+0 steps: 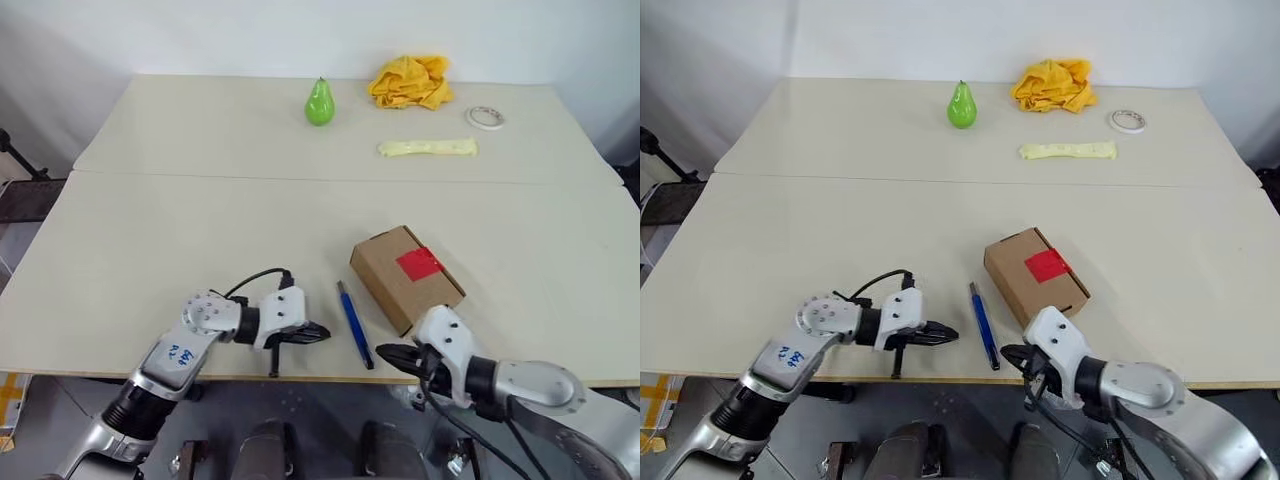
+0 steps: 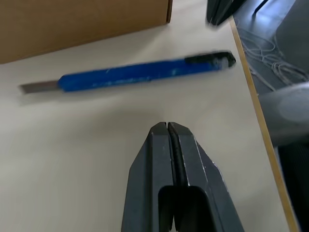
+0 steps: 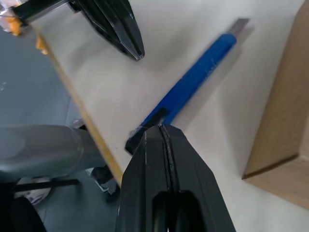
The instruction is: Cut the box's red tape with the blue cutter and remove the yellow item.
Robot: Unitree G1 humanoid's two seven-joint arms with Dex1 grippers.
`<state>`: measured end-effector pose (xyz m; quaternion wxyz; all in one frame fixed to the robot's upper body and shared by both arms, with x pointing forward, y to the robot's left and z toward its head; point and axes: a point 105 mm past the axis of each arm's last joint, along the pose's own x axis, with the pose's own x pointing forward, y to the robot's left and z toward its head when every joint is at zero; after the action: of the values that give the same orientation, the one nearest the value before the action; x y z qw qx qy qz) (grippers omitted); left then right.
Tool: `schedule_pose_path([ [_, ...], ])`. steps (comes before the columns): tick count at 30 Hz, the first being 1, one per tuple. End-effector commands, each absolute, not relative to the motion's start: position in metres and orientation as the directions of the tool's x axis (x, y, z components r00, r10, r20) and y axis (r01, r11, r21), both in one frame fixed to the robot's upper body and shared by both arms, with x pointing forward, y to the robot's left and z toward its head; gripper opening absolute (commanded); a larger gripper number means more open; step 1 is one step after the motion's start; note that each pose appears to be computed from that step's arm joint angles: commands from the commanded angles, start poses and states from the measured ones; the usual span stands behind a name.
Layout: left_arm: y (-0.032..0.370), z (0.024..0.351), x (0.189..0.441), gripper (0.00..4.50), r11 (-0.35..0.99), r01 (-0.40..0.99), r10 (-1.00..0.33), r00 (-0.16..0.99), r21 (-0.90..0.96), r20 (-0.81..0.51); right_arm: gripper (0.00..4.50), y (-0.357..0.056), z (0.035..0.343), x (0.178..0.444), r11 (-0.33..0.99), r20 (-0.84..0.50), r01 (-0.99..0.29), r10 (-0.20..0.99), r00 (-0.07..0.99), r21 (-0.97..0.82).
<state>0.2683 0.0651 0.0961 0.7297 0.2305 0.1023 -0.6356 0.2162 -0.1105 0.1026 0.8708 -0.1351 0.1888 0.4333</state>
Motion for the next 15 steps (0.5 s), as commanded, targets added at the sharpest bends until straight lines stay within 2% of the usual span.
schedule_pose_path([
  [1,0.051,0.097,0.267,0.03,0.093,0.971,-0.868,0.186,0.218,-0.46,0.0,-0.109,0.097,0.224,0.602,-0.464,-0.79,0.671,0.578,-0.114],
  [9,0.037,0.085,0.262,0.03,0.094,0.984,-0.839,0.161,0.153,-0.519,0.0,-0.086,0.091,0.224,0.537,-0.481,-0.842,0.728,0.489,-0.043],
  [15,0.038,0.083,0.262,0.03,0.121,0.983,-0.833,0.178,0.142,-0.524,0.0,-0.074,0.103,0.235,0.54,-0.42,-0.841,0.757,0.501,-0.032],
])
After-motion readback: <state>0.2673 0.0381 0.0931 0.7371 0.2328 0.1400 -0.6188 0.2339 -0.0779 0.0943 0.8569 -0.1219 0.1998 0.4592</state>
